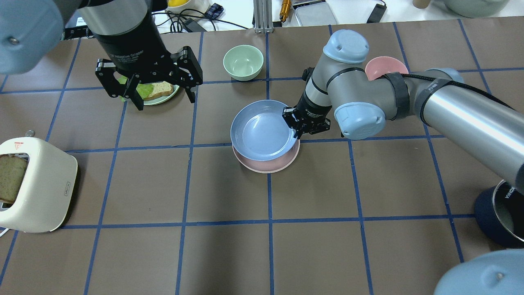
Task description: Stack three plates with pink and blue
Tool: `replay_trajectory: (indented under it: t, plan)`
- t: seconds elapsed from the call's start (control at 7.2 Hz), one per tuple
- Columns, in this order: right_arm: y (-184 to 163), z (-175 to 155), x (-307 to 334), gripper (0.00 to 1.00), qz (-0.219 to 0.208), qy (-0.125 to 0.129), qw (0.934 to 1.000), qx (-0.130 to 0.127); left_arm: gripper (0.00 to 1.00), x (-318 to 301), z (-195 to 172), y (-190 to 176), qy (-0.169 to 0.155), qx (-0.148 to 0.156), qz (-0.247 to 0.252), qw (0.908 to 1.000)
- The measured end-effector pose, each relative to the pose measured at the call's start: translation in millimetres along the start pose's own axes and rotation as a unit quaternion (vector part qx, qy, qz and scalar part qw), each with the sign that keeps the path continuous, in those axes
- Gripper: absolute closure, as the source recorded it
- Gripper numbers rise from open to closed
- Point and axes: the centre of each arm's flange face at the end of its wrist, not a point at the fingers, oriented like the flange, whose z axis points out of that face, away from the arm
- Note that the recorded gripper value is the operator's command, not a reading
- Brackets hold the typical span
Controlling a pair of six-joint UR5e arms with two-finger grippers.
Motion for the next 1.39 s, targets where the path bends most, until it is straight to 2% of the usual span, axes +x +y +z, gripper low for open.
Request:
replay_trajectory:
  t: [0.28,0.42,0.56,0.69,0.83,1.11,1.25,1.39]
  plan:
    - [5,7,6,0.97,0.001,0.004,1.0,-0.007,0.0,-21,-1,-7,0.002,0.002,-0.003,1.0]
    - [4,8,8,0.81,0.002,0.005,1.0,-0.008,0.0,-27,-3,-9,0.003,0.003,0.003,1.0]
    - [4,8,10,0.38,0.003,0.006,0.9999,-0.008,0.0,-29,-3,-10,0.003,0.004,0.005,1.0]
    - [4,8,11,0.08,0.005,0.008,0.9999,-0.007,0.0,-29,-3,-11,0.004,0.006,0.006,1.0]
    - [1,6,13,0.0,0.008,0.01,0.9999,-0.002,0.0,-29,-4,-11,0.004,0.007,0.007,0.9999]
    - [-30,-21,34,0.0,-0.004,0.012,0.9992,0.038,0.0,-31,-4,-11,0.004,0.008,0.006,0.9999]
    - [-49,-46,46,0.0,-0.032,0.024,0.9976,0.056,0.0,-31,-4,-12,0.004,0.008,0.006,0.9999]
    - [-61,-80,56,0.0,-0.064,0.051,0.9944,0.066,0.0,-31,-4,-12,0.004,0.008,0.007,0.9999]
